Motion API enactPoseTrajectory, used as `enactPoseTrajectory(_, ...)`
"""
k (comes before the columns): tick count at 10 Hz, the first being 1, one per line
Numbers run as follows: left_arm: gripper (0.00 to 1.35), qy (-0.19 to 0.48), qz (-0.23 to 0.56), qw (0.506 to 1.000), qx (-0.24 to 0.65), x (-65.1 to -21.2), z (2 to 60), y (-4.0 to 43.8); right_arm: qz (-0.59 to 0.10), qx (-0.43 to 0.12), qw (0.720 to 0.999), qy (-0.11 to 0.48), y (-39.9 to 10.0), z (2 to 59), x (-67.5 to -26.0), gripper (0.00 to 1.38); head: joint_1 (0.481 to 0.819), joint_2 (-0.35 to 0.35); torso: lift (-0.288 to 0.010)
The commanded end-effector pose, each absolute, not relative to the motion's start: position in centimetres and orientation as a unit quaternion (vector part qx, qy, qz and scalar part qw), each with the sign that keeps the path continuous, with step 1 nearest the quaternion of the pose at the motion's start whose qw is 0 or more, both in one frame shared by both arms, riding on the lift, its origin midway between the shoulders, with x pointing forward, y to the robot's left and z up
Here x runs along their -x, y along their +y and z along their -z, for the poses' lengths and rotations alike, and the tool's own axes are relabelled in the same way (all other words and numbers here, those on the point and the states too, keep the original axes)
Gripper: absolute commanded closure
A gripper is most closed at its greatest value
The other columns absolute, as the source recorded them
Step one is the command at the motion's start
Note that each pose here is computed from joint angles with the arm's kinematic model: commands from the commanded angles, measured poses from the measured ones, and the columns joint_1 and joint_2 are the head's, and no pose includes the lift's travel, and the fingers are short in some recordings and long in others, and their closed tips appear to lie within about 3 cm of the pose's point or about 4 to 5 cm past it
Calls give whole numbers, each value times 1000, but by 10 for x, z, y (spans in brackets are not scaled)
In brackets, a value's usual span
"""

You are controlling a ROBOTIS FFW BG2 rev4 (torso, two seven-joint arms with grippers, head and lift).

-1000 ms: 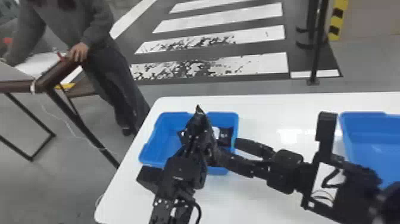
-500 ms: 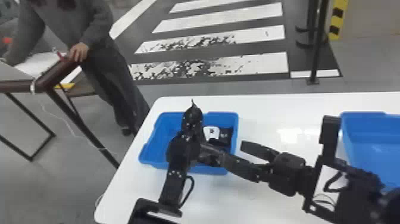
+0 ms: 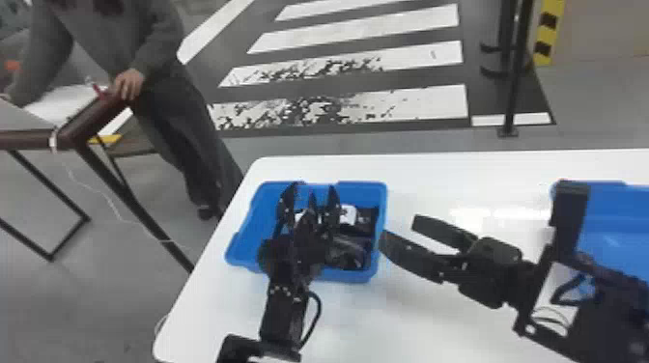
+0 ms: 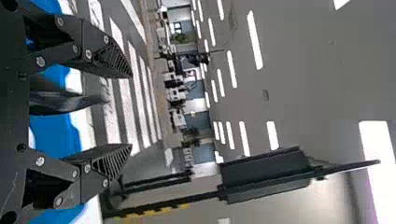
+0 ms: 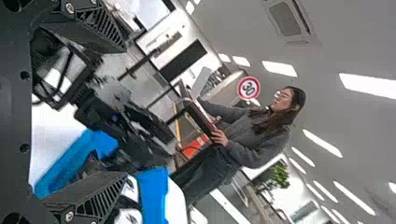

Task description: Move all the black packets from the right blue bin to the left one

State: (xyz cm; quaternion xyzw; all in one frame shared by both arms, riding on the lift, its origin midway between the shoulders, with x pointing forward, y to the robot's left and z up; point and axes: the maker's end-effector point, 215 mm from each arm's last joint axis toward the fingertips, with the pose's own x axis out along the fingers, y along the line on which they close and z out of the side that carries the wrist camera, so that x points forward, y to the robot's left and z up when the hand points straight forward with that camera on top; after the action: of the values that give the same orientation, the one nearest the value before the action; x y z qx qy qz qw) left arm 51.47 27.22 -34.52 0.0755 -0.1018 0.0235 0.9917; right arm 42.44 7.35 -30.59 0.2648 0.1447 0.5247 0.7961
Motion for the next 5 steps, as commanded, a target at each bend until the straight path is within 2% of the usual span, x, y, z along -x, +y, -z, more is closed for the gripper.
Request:
enactPoseTrajectory(1,15,-160,-12,986,33,-496,307,255,-475,-220,846,97,23,294,-456,94,695,350,-140)
enactPoseTrajectory(2,15,-181,-1,980,85,-479,281,242,-429,-177,883,65,-22,284,-475,93,695,350,-140)
enactPoseTrajectory(4,15,-197,25,968,153,-447,253,228,-331,-88,939,23,-120,268,-489,93,695,252,-140)
enactPoseTrajectory(5,15,-189,32,969,155,-430,246,224,-293,-45,955,-4,-157,250,-480,93,695,176,-140)
